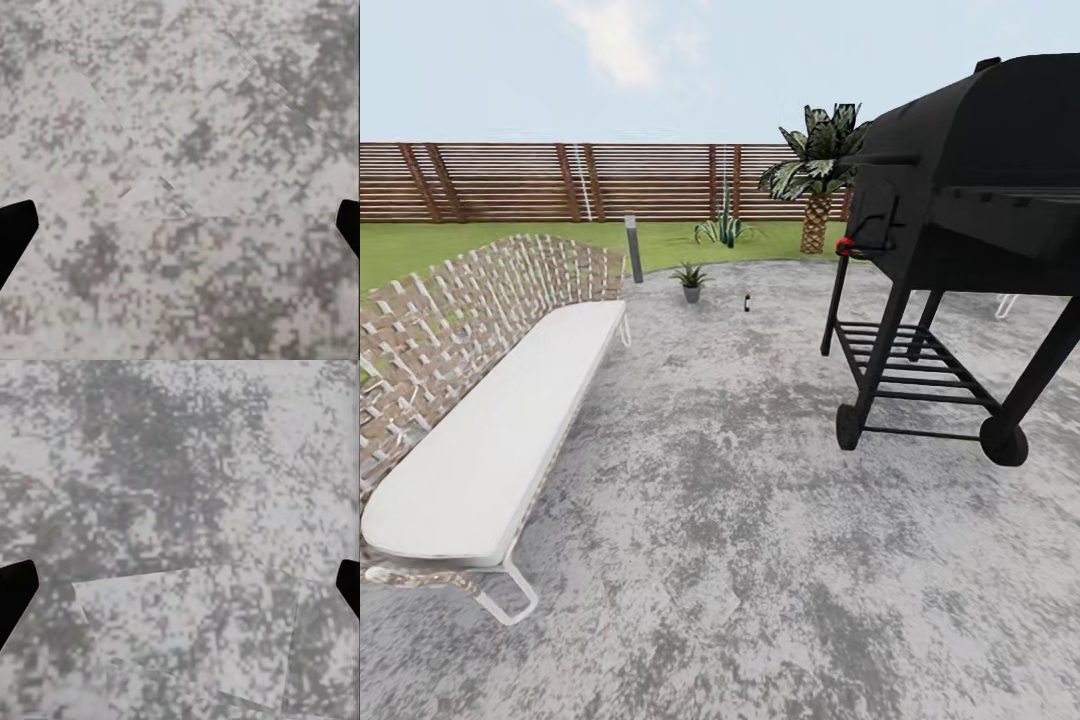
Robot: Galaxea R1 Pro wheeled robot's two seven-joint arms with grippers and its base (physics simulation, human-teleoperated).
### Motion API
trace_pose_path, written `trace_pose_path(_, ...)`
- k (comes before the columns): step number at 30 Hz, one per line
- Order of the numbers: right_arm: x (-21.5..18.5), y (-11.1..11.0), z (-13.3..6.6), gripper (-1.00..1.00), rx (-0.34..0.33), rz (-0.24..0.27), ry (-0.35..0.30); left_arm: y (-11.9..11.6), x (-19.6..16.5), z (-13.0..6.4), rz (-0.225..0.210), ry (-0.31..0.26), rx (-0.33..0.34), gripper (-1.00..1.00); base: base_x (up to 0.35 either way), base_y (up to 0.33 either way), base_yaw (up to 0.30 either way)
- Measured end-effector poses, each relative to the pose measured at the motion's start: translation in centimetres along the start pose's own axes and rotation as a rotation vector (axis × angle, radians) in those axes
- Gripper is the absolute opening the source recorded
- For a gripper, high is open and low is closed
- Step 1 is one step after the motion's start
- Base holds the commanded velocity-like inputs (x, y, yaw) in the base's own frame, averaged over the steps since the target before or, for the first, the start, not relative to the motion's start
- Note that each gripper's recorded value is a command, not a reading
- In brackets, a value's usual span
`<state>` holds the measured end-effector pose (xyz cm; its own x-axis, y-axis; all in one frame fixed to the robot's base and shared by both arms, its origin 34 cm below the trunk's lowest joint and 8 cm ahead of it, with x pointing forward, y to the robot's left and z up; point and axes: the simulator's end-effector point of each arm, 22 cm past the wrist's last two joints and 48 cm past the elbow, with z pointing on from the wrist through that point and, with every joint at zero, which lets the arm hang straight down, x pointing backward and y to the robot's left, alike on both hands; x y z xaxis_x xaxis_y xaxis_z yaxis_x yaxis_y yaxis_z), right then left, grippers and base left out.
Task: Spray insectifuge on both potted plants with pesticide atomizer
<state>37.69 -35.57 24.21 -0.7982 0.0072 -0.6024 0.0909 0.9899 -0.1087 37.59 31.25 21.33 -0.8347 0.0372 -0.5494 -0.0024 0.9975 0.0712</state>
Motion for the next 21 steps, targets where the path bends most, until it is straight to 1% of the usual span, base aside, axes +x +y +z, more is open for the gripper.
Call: trace_pose_path(21,0.03,0.02,-0.01,1.00,-0.001,-0.003,0.000,0.00,0.01,0.00,0.000,0.000,0.000,1.00,0.318,-0.135,0.000)
